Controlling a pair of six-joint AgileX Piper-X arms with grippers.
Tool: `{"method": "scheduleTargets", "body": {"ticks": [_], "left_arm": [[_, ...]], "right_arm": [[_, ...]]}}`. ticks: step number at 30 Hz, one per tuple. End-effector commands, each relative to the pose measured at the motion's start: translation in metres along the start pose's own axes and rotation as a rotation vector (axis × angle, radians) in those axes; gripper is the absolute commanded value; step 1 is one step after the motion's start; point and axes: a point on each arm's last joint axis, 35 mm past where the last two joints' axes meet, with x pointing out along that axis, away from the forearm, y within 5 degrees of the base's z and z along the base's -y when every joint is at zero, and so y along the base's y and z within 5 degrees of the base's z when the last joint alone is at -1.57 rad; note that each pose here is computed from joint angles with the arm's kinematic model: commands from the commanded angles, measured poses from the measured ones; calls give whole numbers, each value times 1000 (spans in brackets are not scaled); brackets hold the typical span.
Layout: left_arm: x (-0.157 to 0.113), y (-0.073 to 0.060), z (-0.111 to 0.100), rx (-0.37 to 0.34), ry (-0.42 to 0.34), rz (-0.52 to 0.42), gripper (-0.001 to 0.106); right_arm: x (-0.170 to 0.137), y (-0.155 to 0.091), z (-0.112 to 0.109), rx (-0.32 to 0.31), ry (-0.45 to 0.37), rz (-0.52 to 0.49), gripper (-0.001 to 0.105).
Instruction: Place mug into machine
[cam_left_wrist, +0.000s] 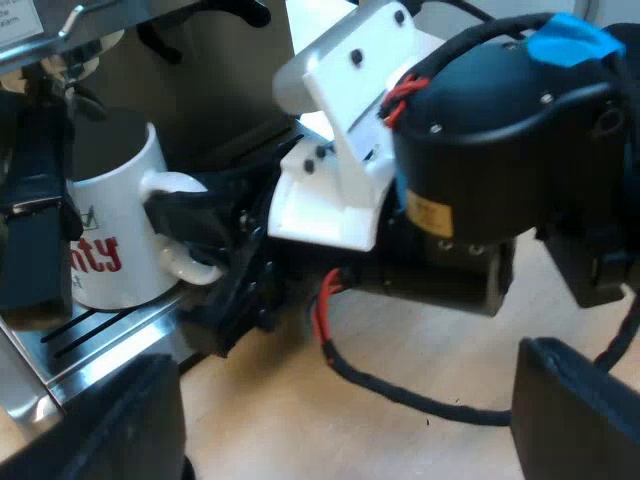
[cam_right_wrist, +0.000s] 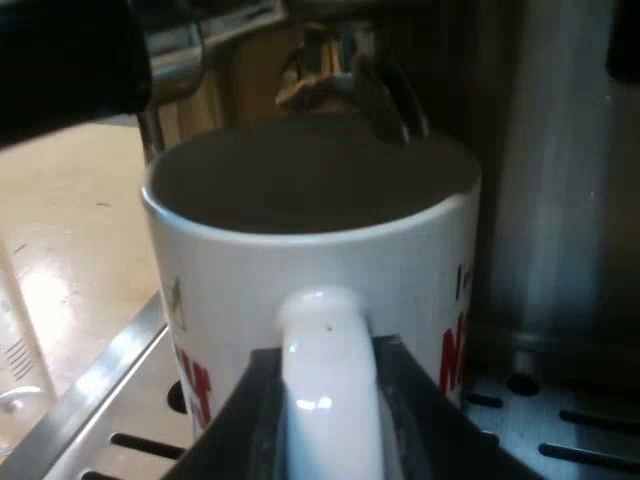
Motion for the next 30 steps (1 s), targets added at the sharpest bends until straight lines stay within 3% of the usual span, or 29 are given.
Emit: {"method": "scheduleTargets", "body": {"ticks": [1,11,15,22,27,30], "left_arm": [[-2,-1,2,5,-9,-16,68],[-2,-2,1,5,-9,-19,68],[-2,-2,1,5,-9,-19,68],[-2,-2,1,5,-9,-19,68],[-2,-2,1,5,-9,-19,68],[-2,-2,1,5,-9,-19,68]], "right_arm": [[5,2,3,-1,-10,-36,0],[11,-5,-1,1,2,-74,0],[16,-12,-2,4,0,-55,0],[18,-12,-2,5,-25,64,0],[18,-13,-3,5,-15,18,0],[18,-14,-3,8,-11,2,13]]}}
